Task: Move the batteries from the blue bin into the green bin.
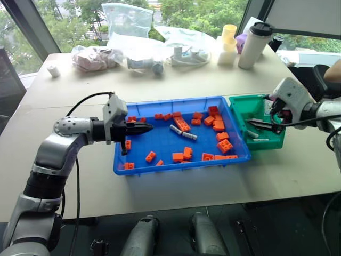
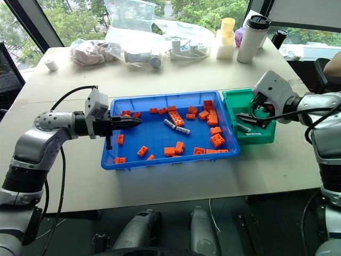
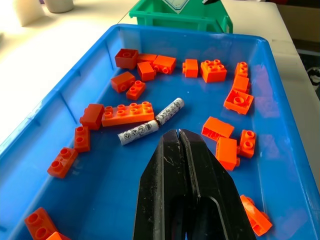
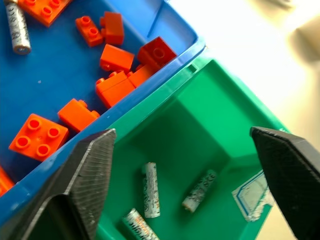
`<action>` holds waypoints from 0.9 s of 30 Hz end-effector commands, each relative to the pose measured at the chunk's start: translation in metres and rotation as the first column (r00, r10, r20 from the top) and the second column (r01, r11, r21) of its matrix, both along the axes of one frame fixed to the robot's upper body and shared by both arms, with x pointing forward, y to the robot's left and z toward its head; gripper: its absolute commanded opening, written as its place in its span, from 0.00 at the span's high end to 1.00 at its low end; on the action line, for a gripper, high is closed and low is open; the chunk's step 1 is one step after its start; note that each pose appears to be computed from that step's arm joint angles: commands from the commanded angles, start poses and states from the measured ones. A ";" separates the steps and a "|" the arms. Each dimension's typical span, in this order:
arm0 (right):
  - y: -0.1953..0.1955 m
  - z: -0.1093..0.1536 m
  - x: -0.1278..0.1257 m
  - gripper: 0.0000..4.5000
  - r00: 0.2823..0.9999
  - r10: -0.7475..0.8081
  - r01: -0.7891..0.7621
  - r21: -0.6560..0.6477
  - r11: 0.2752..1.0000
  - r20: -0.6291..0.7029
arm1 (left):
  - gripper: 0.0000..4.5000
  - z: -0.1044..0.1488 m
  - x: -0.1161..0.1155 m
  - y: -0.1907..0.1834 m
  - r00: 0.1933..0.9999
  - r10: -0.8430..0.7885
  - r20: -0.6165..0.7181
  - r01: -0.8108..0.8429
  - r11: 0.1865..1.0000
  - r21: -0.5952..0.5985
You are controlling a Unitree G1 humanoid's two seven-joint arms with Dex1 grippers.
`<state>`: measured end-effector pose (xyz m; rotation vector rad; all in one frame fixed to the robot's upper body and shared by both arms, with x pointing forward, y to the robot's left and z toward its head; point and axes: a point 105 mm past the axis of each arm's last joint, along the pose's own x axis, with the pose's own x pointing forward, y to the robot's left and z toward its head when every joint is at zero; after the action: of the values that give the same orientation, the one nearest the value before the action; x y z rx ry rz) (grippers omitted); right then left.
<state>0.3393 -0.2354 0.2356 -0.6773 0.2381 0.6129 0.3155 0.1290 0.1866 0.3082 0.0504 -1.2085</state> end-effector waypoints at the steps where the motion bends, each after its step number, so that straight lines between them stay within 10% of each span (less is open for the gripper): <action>1: 0.052 0.015 -0.007 0.01 0.985 0.167 -0.169 0.072 0.983 0.038 | 1.00 0.011 -0.002 0.001 0.999 -0.002 0.047 0.002 1.000 0.000; 14: 0.175 -0.050 0.020 0.01 0.938 0.315 -0.286 0.193 0.939 -0.142 | 1.00 0.014 -0.003 0.010 0.997 0.046 0.058 -0.046 0.999 0.001; 27: 0.193 -0.091 0.036 0.01 0.924 0.281 -0.235 0.194 0.952 -0.259 | 1.00 0.014 -0.008 0.009 0.995 0.078 0.058 -0.078 0.997 -0.008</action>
<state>0.3744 -0.0501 0.1317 -0.4476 0.4155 0.9566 0.3104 0.1360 0.1888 0.3188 0.0506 -1.1307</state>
